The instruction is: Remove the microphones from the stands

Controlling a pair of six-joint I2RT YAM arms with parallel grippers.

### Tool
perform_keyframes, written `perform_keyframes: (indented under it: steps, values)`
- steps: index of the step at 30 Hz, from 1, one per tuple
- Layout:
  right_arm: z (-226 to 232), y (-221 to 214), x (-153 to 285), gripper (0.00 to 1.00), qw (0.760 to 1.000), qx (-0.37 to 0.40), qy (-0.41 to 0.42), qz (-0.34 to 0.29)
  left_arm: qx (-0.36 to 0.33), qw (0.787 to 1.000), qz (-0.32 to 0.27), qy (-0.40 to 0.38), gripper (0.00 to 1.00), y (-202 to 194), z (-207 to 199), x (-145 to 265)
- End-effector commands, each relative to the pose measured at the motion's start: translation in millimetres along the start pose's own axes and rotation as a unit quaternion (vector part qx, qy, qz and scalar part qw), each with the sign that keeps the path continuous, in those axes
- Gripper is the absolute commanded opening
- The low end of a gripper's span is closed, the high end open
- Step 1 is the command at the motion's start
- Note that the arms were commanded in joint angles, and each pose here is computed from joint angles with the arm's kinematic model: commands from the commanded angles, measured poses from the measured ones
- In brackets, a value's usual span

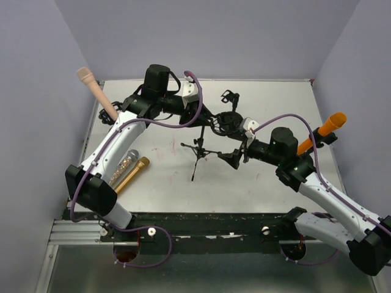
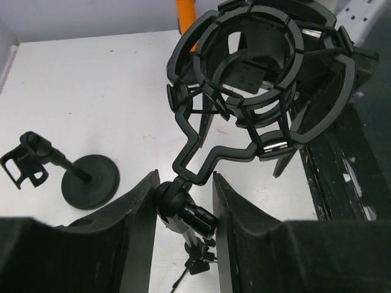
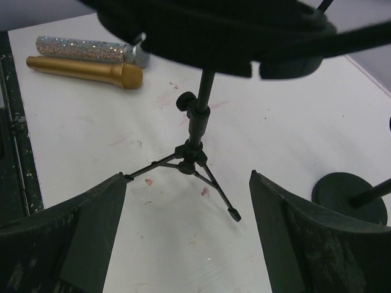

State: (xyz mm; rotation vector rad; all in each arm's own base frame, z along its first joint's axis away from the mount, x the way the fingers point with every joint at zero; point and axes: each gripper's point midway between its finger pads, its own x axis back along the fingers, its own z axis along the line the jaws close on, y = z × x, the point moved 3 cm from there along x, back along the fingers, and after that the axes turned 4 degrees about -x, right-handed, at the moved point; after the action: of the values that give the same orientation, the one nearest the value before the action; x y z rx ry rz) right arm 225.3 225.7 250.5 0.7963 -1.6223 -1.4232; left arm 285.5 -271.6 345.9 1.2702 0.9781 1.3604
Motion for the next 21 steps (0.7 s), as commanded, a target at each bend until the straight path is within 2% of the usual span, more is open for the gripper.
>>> perform_keyframes:
  steps: [1,2,5,6,7,14,17,21]
  values:
    - [4,-6,-3,0.90,1.000,-0.007,0.025,0.000,-0.050,0.995,-0.016,-0.082,0.49,10,-26,1]
    - [4,-6,-4,0.90,1.000,-0.006,0.027,0.001,-0.050,0.996,-0.006,-0.074,0.56,6,-25,1]
    - [1,-8,-7,0.90,0.999,-0.007,0.031,0.004,-0.031,0.999,0.023,-0.020,0.68,-6,-14,1]
    - [1,-8,-9,0.90,0.999,-0.007,0.034,0.005,-0.031,0.999,0.030,-0.007,0.87,-10,-13,2]
    - [1,-9,-11,0.90,0.999,-0.008,0.039,0.007,-0.039,0.999,0.032,0.004,0.98,-9,-13,4]
    - [-3,-7,-25,0.89,0.996,-0.002,0.087,-0.012,-0.102,0.982,0.083,0.138,0.98,-8,-7,41]
    - [-9,-6,-34,0.85,0.992,-0.011,0.121,-0.024,-0.119,0.976,0.095,0.156,0.98,-3,-19,60]
    - [-14,-3,-51,0.81,0.984,-0.019,0.171,-0.049,-0.121,0.975,0.120,0.141,0.98,-4,-50,75]
